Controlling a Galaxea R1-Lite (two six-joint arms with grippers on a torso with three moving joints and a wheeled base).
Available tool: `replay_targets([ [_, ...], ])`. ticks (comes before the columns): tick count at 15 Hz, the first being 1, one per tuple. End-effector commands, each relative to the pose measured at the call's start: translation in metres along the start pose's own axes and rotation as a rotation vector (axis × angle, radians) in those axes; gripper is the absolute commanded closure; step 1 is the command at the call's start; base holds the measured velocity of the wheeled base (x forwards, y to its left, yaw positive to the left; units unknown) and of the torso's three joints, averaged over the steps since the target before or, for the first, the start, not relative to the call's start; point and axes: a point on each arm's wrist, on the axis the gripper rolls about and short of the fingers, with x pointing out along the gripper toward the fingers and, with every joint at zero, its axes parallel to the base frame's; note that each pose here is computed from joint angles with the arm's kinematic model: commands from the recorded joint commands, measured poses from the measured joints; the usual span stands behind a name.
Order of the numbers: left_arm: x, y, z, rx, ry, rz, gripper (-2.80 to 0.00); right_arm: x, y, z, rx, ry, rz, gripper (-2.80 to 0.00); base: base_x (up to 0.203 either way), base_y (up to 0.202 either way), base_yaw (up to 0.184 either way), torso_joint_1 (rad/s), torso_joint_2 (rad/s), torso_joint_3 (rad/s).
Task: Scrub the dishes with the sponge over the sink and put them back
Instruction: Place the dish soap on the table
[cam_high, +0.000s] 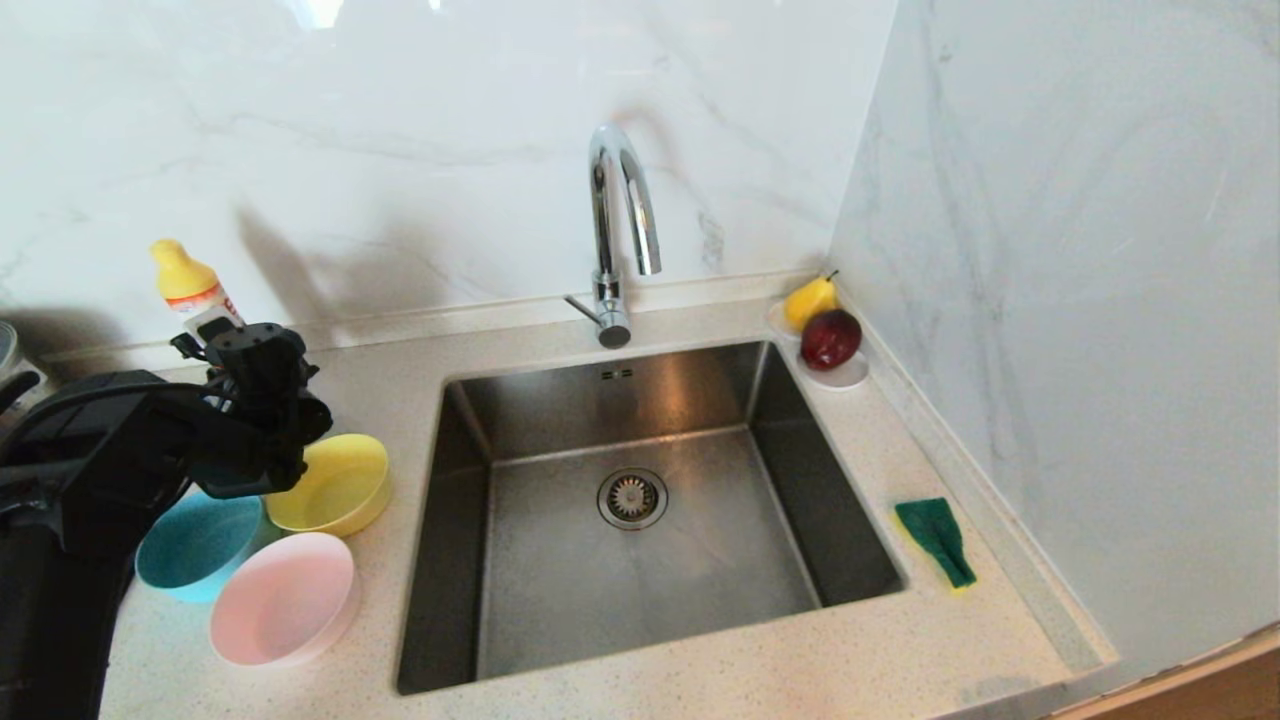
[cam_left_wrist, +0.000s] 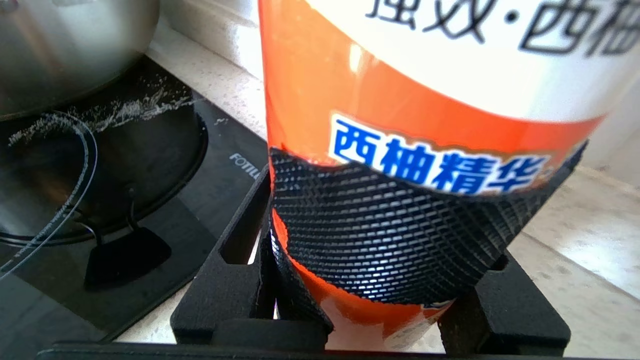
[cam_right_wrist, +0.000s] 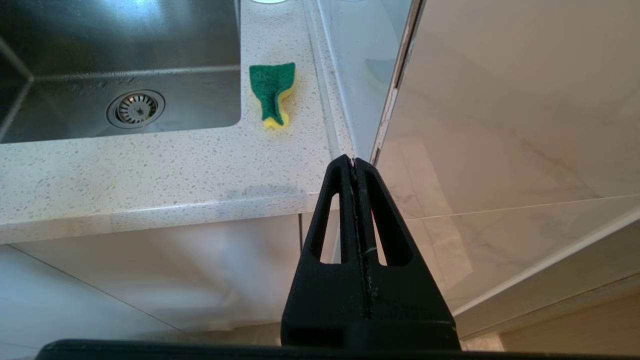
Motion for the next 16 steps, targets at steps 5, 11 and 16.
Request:
replay_targets([
  [5,0.002,0.001,-0.009,0.008,0.005,0.013,0.00,0.000,0.000,0.000,-0.001,0.000,0.001,0.00,0.000,0.000,0.000,0.000,0.00,0.000],
  [11,0.001,0.002,-0.005,-0.005,0.004,0.011,-2.80,0.000,0.000,0.000,0.000,0.000,0.001,0.00,0.000,0.000,0.000,0.000,0.00,0.000],
  [16,-0.010,0.002,0.067,-0.075,-0.069,-0.005,-2.80,0.000,0.000,0.000,-0.001,0.000,0.002,0.00,0.000,0.000,0.000,0.000,0.00,0.000],
])
